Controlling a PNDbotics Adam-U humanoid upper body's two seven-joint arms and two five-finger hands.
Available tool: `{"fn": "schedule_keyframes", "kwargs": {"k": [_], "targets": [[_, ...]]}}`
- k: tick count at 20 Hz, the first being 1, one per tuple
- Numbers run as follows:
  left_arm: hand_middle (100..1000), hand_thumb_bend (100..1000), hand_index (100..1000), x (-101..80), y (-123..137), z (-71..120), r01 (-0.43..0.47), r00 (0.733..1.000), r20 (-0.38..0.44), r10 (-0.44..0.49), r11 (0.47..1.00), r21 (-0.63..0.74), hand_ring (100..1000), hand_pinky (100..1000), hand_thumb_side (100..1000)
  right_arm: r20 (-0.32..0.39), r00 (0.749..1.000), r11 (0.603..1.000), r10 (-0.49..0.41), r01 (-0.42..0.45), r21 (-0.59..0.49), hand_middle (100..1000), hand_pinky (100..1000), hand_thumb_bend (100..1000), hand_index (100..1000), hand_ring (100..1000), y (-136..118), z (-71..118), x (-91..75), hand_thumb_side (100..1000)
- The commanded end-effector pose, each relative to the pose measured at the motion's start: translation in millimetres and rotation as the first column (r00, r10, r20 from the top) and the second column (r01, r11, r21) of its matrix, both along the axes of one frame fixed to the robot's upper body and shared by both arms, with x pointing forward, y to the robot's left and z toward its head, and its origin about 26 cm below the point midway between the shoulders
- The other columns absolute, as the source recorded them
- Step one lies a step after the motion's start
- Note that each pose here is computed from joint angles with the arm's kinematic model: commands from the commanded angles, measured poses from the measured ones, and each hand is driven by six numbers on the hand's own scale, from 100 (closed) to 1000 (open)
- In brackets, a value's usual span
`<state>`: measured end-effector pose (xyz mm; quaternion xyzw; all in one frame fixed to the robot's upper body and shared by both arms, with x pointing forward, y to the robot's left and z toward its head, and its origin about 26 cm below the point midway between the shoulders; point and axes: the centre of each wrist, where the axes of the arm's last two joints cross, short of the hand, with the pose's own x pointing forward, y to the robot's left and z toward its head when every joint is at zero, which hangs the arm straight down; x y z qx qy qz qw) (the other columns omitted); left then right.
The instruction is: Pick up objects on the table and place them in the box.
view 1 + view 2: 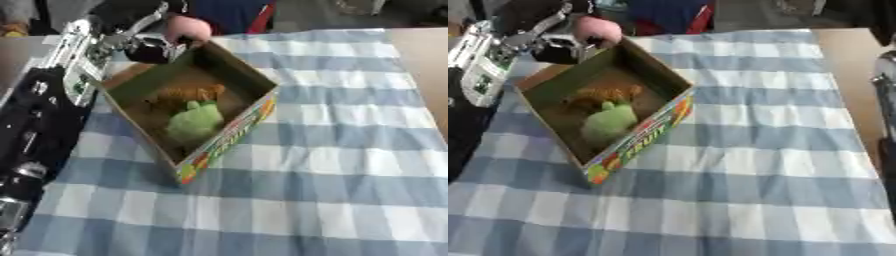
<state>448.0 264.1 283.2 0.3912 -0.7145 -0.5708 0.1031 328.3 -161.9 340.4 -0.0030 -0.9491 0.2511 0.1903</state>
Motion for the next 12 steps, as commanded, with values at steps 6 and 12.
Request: {"fn": "schedule_keyframes", "kwargs": {"k": [6, 12], "targets": [[510, 100, 697, 7.0, 2.5, -20.2, 0.007, 0.993, -0.120, 0.009, 0.991, 0.136, 637, 252, 100, 0.026, 1.000, 1.000, -0.005, 0.005, 0.006, 688, 701, 100, 931, 772, -3.4, 7.2, -5.1, 855], [659, 300, 924, 7.9, 1.0, -26.6, 0.015, 0.978, -0.204, 0.047, 0.957, 0.290, 762, 396, 289, 0.024, 1.000, 1.000, -0.008, 0.008, 0.006, 687, 701, 100, 931, 772, -3.9, 6.8, -4.8, 855]]}}
